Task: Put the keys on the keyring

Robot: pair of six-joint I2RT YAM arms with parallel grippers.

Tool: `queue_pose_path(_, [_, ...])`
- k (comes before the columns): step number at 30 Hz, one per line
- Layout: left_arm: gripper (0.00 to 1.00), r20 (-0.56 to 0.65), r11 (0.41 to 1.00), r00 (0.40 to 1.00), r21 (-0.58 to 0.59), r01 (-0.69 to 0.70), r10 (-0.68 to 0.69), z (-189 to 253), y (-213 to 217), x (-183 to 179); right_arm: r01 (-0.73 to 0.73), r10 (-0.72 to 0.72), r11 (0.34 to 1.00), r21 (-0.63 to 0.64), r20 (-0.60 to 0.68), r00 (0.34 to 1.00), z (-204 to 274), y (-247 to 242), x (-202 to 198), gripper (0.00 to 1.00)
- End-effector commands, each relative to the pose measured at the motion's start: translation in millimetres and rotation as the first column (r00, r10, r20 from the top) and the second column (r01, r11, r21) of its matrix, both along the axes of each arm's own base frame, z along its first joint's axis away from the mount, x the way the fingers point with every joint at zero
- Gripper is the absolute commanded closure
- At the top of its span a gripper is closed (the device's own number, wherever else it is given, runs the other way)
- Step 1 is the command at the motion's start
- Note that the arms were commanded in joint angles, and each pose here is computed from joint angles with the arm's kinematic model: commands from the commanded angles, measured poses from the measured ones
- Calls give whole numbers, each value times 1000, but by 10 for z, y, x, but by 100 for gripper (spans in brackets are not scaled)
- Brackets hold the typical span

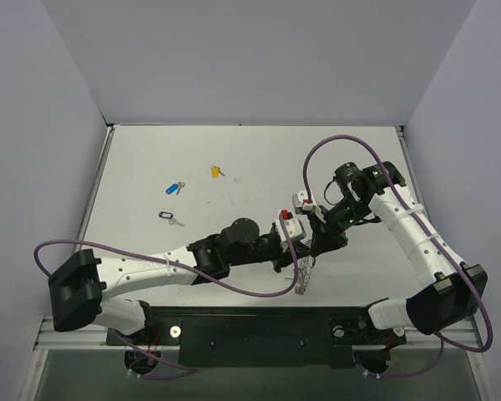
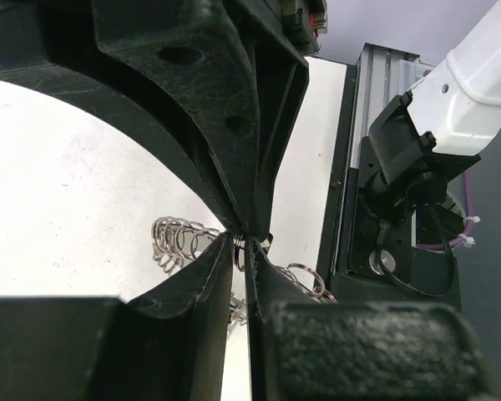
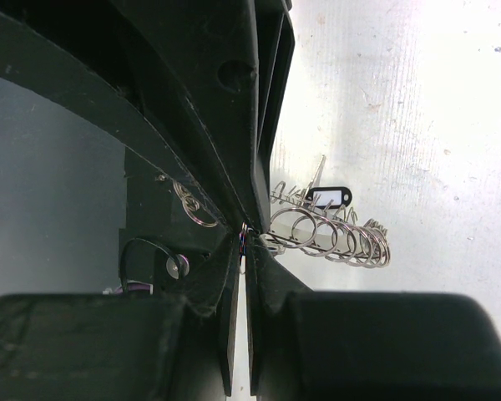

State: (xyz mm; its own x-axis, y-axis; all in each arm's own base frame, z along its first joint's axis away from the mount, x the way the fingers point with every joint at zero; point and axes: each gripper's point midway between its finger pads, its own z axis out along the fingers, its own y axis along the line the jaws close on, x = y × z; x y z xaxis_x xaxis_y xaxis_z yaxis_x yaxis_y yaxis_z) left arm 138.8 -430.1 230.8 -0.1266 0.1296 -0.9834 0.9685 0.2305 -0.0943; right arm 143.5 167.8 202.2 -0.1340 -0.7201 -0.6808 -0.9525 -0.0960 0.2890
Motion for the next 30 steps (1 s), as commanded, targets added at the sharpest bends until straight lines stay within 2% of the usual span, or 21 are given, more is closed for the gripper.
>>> queue_pose_path(1, [79, 10, 999, 1000, -41, 24, -24, 163, -86, -27, -1, 2, 999, 43, -31, 1000, 114, 33, -147, 100])
queue_pose_path(5, [80, 9, 999, 1000, -38, 27, -27, 165, -94, -29, 1, 1, 999, 42, -33, 999, 111, 30, -147, 100])
queue_pose_path(9, [87, 13, 999, 999, -42, 32, -31, 183, -94, -31, 0, 1, 999, 42, -34, 999, 111, 32, -150, 100])
queue_pose_path(11, [92, 15, 998, 999, -46, 35, -34, 196, -91, -38, -1, 2, 999, 43, -31, 1000, 113, 32, -151, 100])
queue_pose_path(12, [100, 16, 998, 999, -51, 38, -37, 210, -89, -45, -1, 2, 999, 42, -33, 999, 111, 32, -150, 100])
queue_pose_path(16, [100, 23, 996, 999, -84, 35, -33, 271, -64, -48, 5, -4, 999, 46, -31, 1000, 119, 33, -145, 99])
queue_pose_path(17, [100, 17, 996, 1000, -87, 19, -17, 239, -41, -28, 10, -9, 999, 52, -33, 999, 138, 34, -152, 81])
queue_pose_path(18, [100, 25, 992, 1000, -125, 13, -10, 326, -15, -20, 24, -21, 998, 63, -37, 999, 154, 34, -139, 75])
queue_pose_path(19, [100, 6, 991, 1000, -131, 0, 1, 276, 29, -18, 31, -29, 997, 71, -33, 999, 183, 28, -147, 65])
queue_pose_path(20, [100, 22, 982, 1000, -188, -7, 11, 405, 64, -1, 53, -50, 995, 84, -34, 998, 206, 16, -118, 63])
queue_pose_path(21, [100, -2, 981, 1000, -191, -23, 23, 307, 120, -7, 60, -57, 994, 94, -36, 998, 230, 10, -129, 59])
queue_pose_path(22, [100, 18, 964, 999, -263, -26, 32, 486, 161, -5, 78, -75, 991, 109, -34, 997, 259, 2, -108, 58])
queue_pose_path(23, [100, -1, 962, 999, -268, -44, 45, 406, 209, -5, 84, -80, 990, 114, -34, 996, 274, -3, -120, 57])
queue_pose_path(24, [100, 14, 944, 999, -327, -44, 51, 549, 248, -12, 90, -86, 988, 127, -39, 996, 290, 5, -119, 57])
queue_pose_path(30, [100, -2, 899, 996, -431, -76, 84, 643, 393, 1, 76, -64, 982, 175, -68, 996, 263, 63, -144, 57])
